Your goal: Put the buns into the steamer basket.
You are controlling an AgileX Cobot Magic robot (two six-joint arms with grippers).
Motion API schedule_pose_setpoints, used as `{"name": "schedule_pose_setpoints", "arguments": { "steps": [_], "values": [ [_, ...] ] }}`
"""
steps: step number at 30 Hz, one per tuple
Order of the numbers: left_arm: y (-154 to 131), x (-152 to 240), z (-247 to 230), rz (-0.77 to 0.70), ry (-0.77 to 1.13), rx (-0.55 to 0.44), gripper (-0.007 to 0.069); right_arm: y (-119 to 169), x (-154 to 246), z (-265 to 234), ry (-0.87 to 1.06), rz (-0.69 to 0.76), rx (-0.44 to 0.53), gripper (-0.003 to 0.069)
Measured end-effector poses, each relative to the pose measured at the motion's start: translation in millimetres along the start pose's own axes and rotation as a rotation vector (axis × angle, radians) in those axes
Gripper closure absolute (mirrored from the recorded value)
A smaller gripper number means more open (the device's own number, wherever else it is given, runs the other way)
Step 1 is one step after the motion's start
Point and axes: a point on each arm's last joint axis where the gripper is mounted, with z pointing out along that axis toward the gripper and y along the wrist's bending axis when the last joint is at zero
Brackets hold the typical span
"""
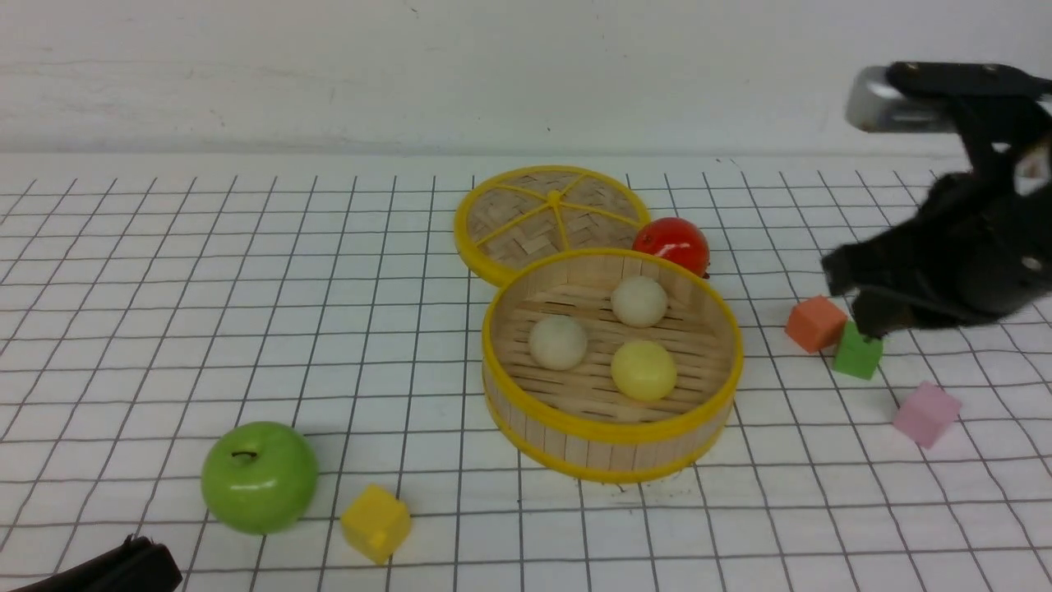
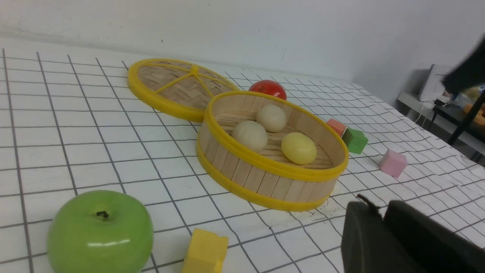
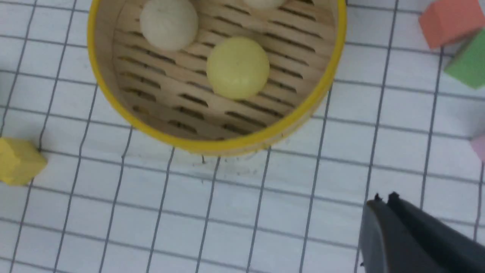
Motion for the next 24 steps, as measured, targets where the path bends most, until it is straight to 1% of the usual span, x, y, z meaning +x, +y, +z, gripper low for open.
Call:
{"name": "schedule_pose_setpoints", "arguments": {
  "steps": [3,6,7,13,16,17,19,21,22,23,24],
  "values": [
    [0,0,0,0.000,0.000,0.000,0.0554,-4,32,-24,-0.015,0.000,-0.004,0.0678],
    [0,0,0,0.000,0.000,0.000,0.0554,-6,51,-37,-0.009,-0.002,-0.005,0.0678],
    [0,0,0,0.000,0.000,0.000,0.0553,-8,66,-49,-0.002,-0.005,-0.006,0.0678],
    [0,0,0,0.000,0.000,0.000,0.0548,-10,96,-82,0.017,-0.017,-0.009,0.0678],
    [0,0,0,0.000,0.000,0.000,0.0545,-12,105,-94,0.000,-0.026,-0.004,0.0678],
    [0,0,0,0.000,0.000,0.000,0.0543,-13,108,-98,-0.031,-0.035,0.005,0.0678],
    [0,0,0,0.000,0.000,0.000,0.0541,-20,121,-104,-0.158,-0.051,0.023,0.0678],
    [0,0,0,0.000,0.000,0.000,0.0538,-29,141,-100,-0.306,-0.072,0.052,0.0678],
    [0,0,0,0.000,0.000,0.000,0.0538,-30,144,-99,-0.319,-0.080,0.057,0.0678],
    [0,0,0,0.000,0.000,0.000,0.0537,-34,154,-95,-0.380,-0.080,0.072,0.0678],
    [0,0,0,0.000,0.000,0.000,0.0536,-42,180,-75,-0.467,-0.090,0.106,0.0678]
  ]
}}
